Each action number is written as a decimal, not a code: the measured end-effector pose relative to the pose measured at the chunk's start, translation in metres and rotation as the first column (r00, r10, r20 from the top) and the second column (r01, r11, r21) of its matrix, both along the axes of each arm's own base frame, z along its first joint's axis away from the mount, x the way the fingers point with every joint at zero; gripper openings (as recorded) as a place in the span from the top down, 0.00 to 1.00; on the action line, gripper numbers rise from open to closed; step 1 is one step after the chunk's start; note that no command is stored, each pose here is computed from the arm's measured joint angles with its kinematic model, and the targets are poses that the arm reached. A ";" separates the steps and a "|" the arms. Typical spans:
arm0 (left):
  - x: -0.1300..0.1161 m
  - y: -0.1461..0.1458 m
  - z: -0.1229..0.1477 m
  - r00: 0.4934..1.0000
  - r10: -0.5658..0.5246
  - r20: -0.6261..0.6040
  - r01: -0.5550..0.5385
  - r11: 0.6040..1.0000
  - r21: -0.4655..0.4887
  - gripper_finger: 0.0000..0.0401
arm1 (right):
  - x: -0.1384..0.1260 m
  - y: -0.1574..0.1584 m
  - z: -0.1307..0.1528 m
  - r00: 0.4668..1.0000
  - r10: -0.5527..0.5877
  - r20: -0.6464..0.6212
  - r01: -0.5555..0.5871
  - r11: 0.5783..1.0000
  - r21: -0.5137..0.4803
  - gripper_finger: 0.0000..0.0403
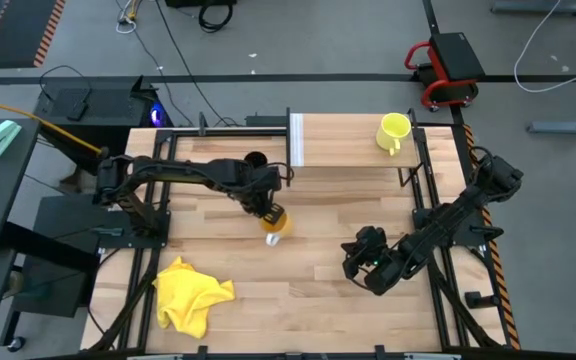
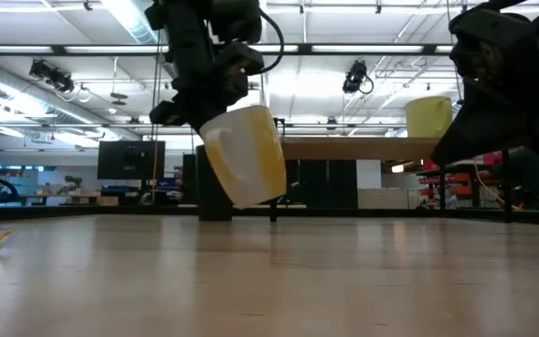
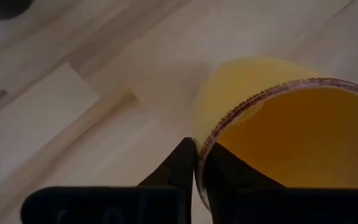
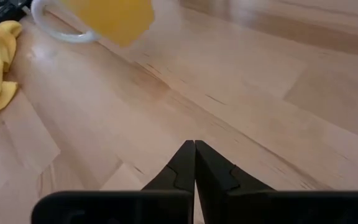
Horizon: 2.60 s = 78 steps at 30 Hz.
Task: Stack small to large cups/mugs on shelf
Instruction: Put the orange mug on the shelf
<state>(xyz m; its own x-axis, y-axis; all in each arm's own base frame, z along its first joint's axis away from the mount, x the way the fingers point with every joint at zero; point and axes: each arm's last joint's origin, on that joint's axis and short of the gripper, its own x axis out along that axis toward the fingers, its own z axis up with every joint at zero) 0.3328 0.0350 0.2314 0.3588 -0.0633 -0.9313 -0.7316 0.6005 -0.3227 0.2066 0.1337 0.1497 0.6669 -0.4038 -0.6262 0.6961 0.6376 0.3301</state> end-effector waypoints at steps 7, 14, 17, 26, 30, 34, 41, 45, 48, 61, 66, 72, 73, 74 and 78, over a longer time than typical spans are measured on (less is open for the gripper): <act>0.011 -0.008 -0.023 0.995 -0.050 -0.083 0.047 0.998 -0.037 0.94 | 0.002 0.000 0.001 1.000 0.012 0.005 -0.012 1.000 -0.005 0.97; 0.022 -0.010 -0.018 0.992 -0.079 -0.101 0.079 0.997 -0.006 0.92 | 0.002 0.001 0.001 1.000 0.020 0.003 -0.020 1.000 -0.007 0.97; 0.027 -0.010 -0.010 0.993 -0.096 -0.073 0.098 0.995 0.020 0.92 | 0.002 0.001 0.001 1.000 0.025 0.001 -0.025 1.000 -0.011 0.97; 0.030 -0.009 -0.004 0.994 -0.101 -0.046 0.102 0.995 0.022 0.82 | 0.002 0.001 0.001 1.000 0.027 0.000 -0.027 1.000 -0.012 0.96; 0.031 -0.009 -0.005 0.994 -0.100 -0.051 0.101 0.995 0.020 0.78 | 0.002 0.001 0.001 1.000 0.028 -0.001 -0.028 1.000 -0.014 0.96; 0.031 -0.009 -0.005 0.994 -0.100 -0.050 0.101 0.995 0.019 0.75 | 0.002 0.001 0.001 1.000 0.028 -0.001 -0.028 1.000 -0.013 0.96; 0.031 -0.009 -0.005 0.994 -0.101 -0.048 0.102 0.995 0.020 0.73 | 0.002 0.001 0.001 1.000 0.028 -0.001 -0.028 1.000 -0.013 0.96; 0.031 -0.009 -0.005 0.993 -0.105 -0.047 0.106 0.994 0.020 0.72 | 0.002 0.001 0.001 1.000 0.027 -0.001 -0.027 1.000 -0.013 0.96; 0.031 -0.009 -0.005 0.993 -0.113 -0.045 0.114 0.993 0.015 0.70 | 0.002 0.001 0.001 1.000 0.026 0.000 -0.026 1.000 -0.011 0.96; 0.026 -0.005 0.013 0.995 -0.097 -0.021 0.098 0.995 0.017 0.60 | 0.002 0.001 0.001 1.000 0.026 0.002 -0.026 1.000 -0.010 0.96; 0.024 -0.002 0.026 0.993 -0.108 -0.040 0.111 0.992 0.058 0.60 | 0.002 0.001 0.001 1.000 0.026 0.002 -0.026 1.000 -0.010 0.96; 0.001 -0.002 0.024 0.951 -0.124 -0.283 0.158 0.982 0.099 0.60 | 0.001 0.003 0.001 1.000 0.019 0.016 -0.019 1.000 0.017 0.96; -0.004 -0.001 0.024 0.938 -0.115 -0.327 0.161 0.980 0.117 0.60 | 0.001 0.004 0.001 1.000 0.017 0.022 -0.017 0.999 0.027 0.96; -0.008 -0.001 0.025 0.924 -0.106 -0.368 0.165 0.977 0.132 0.60 | 0.001 0.005 0.001 1.000 0.009 0.029 -0.010 0.999 0.043 0.97; -0.014 -0.005 0.026 0.901 -0.115 -0.418 0.197 0.967 0.160 0.63 | 0.000 0.007 0.001 0.998 -0.042 0.056 0.035 0.992 0.124 0.97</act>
